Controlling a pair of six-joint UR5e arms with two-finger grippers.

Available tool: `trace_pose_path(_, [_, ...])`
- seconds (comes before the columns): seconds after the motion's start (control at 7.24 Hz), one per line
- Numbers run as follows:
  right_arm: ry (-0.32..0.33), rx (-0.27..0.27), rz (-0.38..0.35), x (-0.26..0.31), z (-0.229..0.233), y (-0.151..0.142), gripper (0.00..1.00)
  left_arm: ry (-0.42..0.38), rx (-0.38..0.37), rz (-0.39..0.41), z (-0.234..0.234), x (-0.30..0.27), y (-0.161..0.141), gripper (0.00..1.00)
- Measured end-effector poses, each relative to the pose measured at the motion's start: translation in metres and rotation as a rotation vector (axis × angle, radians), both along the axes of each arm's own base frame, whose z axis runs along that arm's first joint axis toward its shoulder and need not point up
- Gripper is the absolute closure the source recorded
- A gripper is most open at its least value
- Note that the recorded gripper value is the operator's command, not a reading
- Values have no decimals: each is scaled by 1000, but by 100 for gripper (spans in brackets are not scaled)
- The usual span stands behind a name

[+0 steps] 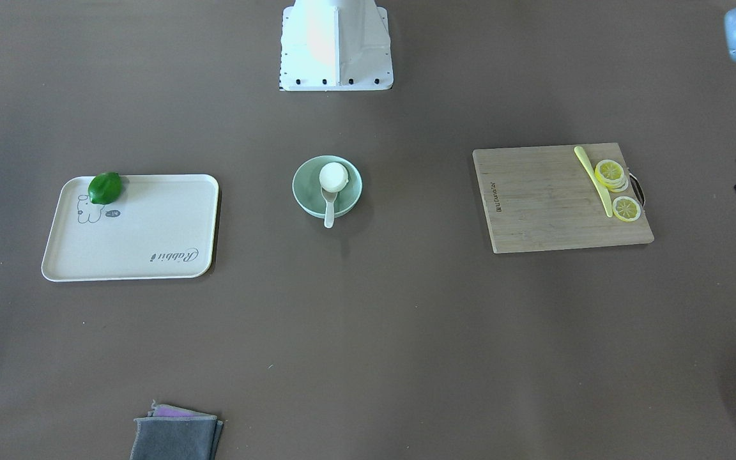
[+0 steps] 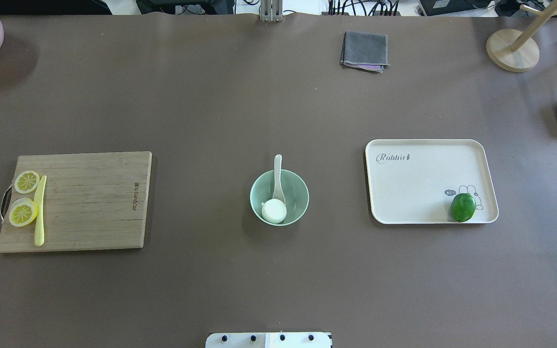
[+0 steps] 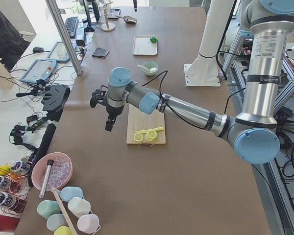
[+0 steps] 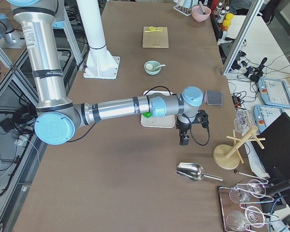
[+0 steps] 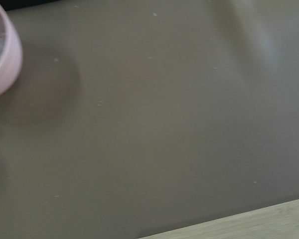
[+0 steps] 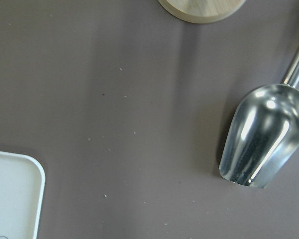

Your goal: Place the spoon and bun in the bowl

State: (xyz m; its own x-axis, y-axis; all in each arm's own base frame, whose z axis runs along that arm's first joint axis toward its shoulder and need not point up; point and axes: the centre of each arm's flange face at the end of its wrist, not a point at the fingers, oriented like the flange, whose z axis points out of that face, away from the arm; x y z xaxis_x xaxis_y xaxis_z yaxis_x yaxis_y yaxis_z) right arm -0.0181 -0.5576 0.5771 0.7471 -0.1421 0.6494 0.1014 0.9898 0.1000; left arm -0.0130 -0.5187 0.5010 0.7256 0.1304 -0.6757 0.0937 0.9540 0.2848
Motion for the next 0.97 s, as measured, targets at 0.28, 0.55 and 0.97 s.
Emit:
trace_pose_path(0.28, [62,4,7,11,14,6,0,-9,-72,-18,51,-27,28,2])
trace_pose_path(0.55, [57,-19,16,18,26,19,0,-12,-119,-26,75,-34,48,2])
trace_pose_path(0.97, [-6,-95,70,45,51,50,0,-11,-148,-27,87,-35,52,2])
